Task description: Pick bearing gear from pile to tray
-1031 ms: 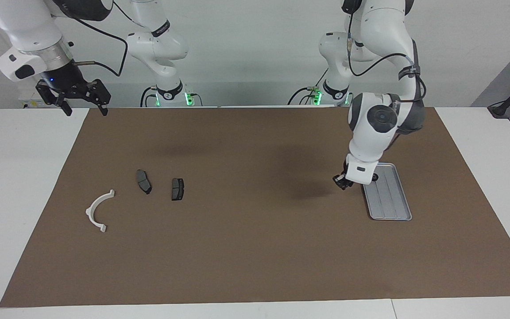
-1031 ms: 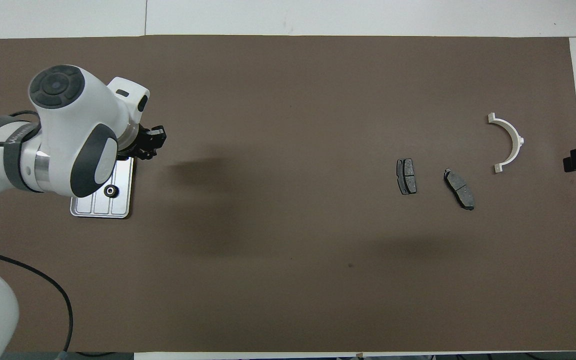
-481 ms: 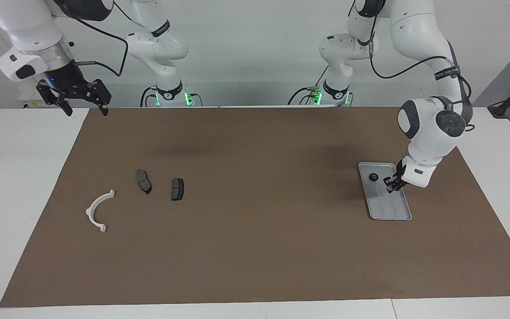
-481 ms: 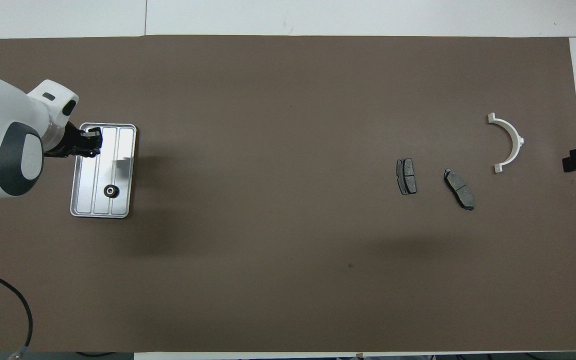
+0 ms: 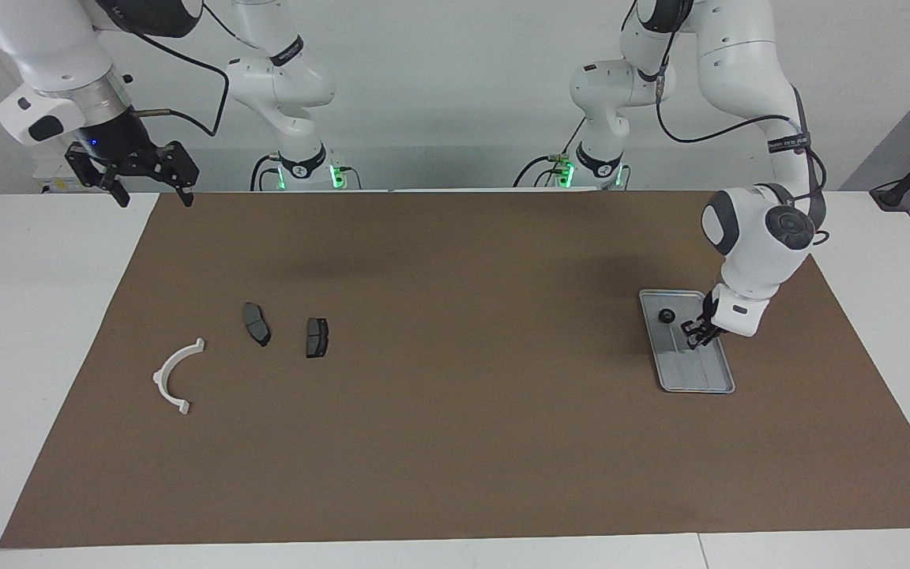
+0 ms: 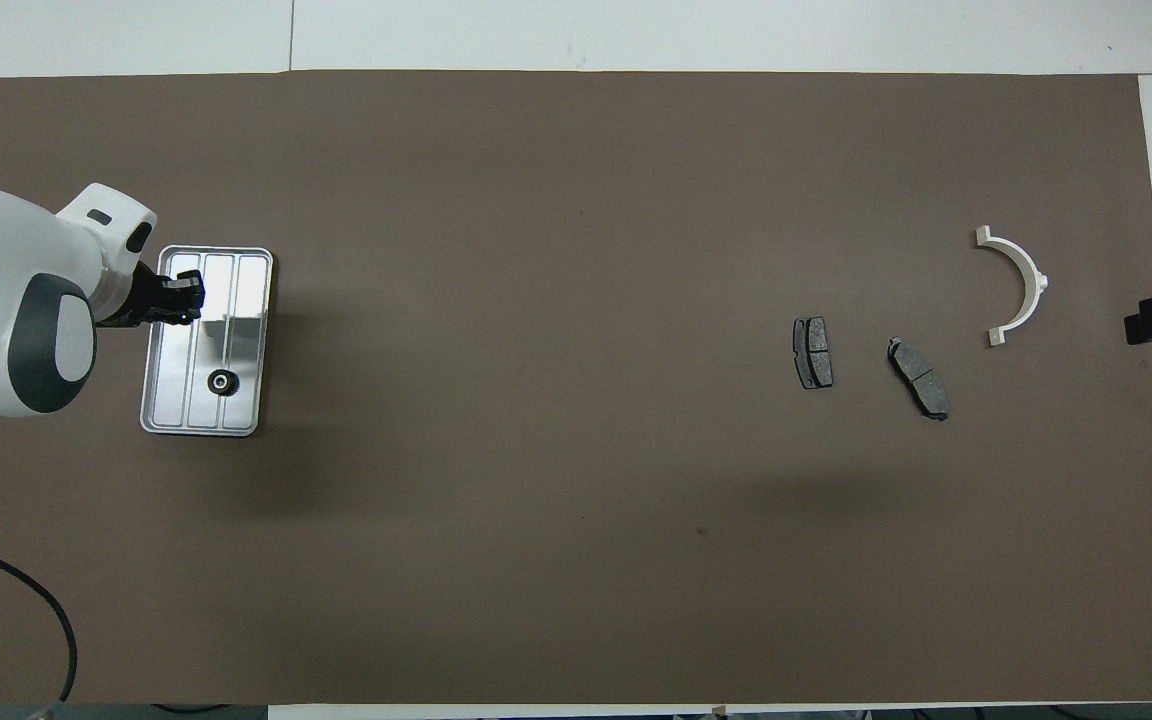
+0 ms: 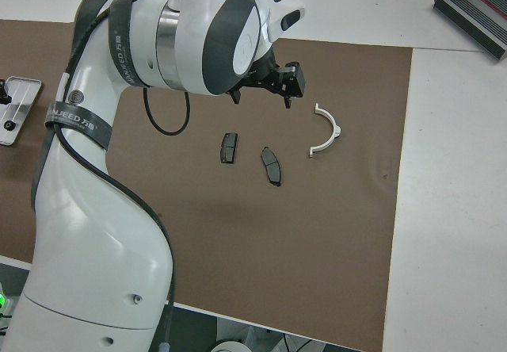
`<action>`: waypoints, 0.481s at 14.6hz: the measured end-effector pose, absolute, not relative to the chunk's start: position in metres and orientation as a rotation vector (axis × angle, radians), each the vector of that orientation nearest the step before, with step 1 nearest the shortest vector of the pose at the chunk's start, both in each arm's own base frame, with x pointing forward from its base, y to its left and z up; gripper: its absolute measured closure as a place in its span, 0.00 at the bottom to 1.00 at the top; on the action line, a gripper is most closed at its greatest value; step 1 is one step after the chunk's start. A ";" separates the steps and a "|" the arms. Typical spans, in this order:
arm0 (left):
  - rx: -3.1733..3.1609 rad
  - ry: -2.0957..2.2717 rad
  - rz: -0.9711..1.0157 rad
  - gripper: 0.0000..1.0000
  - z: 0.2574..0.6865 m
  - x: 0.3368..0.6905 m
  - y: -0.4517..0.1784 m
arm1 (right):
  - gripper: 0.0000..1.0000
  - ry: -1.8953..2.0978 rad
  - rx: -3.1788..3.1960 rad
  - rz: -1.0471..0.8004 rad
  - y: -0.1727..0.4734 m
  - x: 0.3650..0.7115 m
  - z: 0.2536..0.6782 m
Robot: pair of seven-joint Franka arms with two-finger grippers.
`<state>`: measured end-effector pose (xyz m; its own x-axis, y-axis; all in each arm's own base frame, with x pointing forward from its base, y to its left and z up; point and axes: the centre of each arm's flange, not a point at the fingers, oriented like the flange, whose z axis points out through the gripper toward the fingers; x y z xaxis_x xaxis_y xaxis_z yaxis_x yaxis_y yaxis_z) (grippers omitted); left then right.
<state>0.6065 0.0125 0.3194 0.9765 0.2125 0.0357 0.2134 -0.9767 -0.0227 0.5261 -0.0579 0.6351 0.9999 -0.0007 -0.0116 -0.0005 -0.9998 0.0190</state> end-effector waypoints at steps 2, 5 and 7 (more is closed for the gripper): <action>-3.098 -0.333 -0.063 0.76 0.315 0.607 0.012 | 0.00 -0.001 3.123 -0.018 -0.058 0.526 0.635; -3.099 -0.335 -0.060 0.76 0.306 0.607 0.013 | 0.00 -0.001 3.123 -0.018 -0.058 0.526 0.635; -3.100 -0.337 -0.066 0.76 0.299 0.607 0.014 | 0.00 -0.001 3.123 -0.018 -0.058 0.526 0.635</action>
